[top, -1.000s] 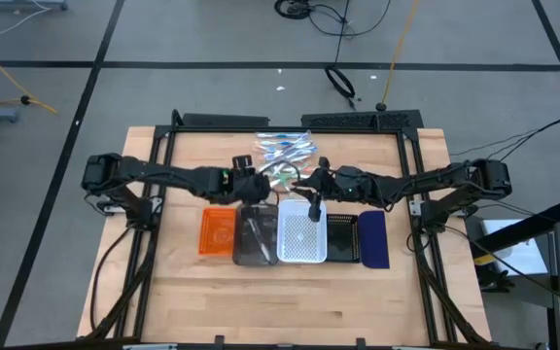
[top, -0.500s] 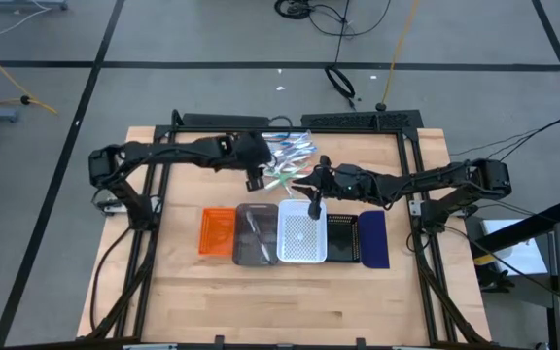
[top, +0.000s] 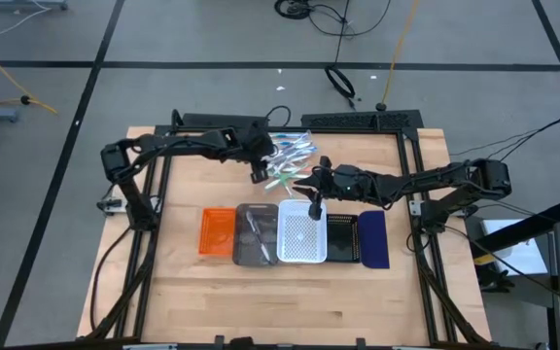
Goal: Pick & Place Toothbrushes
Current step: Put the purple toothbrush into the left black bin
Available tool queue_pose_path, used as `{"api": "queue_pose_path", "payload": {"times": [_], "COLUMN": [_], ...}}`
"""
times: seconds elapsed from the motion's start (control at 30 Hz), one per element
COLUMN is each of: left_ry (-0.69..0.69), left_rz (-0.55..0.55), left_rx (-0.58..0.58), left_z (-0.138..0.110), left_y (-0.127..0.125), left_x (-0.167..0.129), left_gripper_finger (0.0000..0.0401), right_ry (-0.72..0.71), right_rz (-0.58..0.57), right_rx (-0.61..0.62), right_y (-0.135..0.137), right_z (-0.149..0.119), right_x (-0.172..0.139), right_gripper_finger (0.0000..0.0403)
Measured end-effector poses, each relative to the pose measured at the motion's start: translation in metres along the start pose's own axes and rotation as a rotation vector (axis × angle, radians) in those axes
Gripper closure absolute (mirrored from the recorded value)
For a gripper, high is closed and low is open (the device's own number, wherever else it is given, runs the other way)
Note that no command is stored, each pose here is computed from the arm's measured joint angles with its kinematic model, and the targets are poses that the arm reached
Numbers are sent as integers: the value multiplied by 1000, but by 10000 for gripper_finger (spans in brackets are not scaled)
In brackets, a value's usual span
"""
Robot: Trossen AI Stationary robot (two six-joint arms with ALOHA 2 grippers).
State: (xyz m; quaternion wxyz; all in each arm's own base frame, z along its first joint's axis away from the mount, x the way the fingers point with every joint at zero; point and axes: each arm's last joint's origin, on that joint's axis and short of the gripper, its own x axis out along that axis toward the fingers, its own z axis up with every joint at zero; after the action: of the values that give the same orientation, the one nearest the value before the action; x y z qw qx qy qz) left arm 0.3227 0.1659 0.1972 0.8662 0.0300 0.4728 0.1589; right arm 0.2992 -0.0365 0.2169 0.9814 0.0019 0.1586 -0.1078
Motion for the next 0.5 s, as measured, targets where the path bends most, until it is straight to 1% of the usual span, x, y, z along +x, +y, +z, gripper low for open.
{"api": "queue_pose_path", "payload": {"times": [0.13,0.5], "left_ry": [12,-15], "left_rz": [-11,1], "left_rx": [-8,-20], "left_z": [-3,-4], "left_y": [2,7], "left_x": [10,26], "left_gripper_finger": [219,219], "right_ry": [1,1], "right_rz": [0,0], "right_rx": [0,0], "right_y": [0,0], "right_z": [0,0], "right_x": [0,0], "right_gripper_finger": [339,339]}}
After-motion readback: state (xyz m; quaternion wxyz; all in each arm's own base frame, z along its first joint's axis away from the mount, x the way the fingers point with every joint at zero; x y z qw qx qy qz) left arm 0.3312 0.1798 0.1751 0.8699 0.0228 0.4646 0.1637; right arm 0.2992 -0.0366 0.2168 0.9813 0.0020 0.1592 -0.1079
